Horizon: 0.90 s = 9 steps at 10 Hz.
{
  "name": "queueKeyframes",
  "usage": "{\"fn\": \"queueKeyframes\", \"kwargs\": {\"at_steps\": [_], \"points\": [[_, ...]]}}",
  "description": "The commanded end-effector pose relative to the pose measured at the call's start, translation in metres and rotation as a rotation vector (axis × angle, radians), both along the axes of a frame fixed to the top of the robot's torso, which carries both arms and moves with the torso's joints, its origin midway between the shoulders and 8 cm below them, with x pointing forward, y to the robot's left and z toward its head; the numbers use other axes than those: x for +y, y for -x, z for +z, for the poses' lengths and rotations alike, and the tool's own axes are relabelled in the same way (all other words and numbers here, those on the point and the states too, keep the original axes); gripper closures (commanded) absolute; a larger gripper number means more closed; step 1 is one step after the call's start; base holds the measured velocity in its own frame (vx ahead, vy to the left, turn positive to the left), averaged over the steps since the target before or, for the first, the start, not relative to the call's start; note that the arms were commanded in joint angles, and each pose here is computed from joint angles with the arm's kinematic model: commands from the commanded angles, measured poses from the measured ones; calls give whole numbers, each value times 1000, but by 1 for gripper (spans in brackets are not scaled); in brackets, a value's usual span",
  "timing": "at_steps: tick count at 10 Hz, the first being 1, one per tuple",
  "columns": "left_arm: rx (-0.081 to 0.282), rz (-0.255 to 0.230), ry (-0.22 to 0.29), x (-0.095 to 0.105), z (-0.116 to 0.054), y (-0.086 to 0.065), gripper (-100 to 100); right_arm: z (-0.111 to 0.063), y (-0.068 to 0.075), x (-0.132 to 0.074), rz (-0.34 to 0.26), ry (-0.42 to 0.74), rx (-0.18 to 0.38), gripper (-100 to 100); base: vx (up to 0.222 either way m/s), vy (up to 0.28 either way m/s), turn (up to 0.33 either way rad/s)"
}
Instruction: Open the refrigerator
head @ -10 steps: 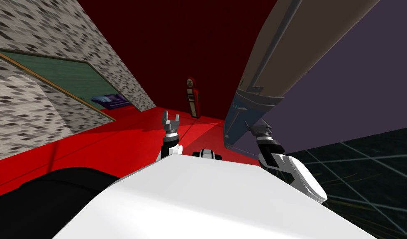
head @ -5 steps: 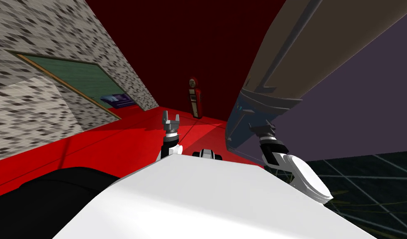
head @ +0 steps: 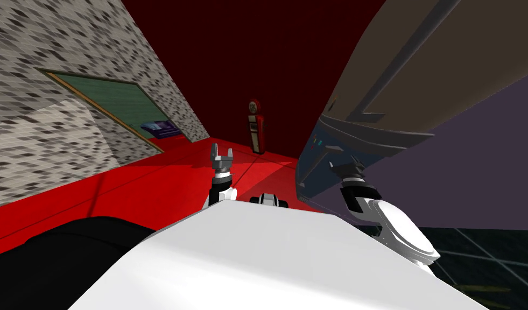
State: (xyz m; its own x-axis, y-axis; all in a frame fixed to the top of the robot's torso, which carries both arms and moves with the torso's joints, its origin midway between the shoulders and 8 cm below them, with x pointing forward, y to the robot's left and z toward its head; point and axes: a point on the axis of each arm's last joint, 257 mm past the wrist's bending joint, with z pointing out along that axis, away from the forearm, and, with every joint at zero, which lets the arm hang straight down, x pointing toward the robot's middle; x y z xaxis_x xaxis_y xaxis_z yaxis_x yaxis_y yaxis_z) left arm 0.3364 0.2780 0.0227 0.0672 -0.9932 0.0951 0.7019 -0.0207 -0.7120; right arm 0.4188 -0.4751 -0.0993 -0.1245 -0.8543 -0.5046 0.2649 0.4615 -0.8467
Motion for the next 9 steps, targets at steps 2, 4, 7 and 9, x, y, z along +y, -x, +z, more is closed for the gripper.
{"fn": "queueKeyframes", "kwargs": {"at_steps": [2,4,7,9], "points": [[0,0,0,0,0,0,0,-2,3,-34,-106,182,57,-100,77,34,74],[0,0,0,0,0,0,0,-1,5,-45,-141,249,78,-100,80,36,53],[0,0,0,0,0,0,0,4,10,-71,-226,406,127,-100,78,13,84],[0,0,0,0,0,0,0,8,12,-83,-264,481,149,-100,70,19,55]]}}
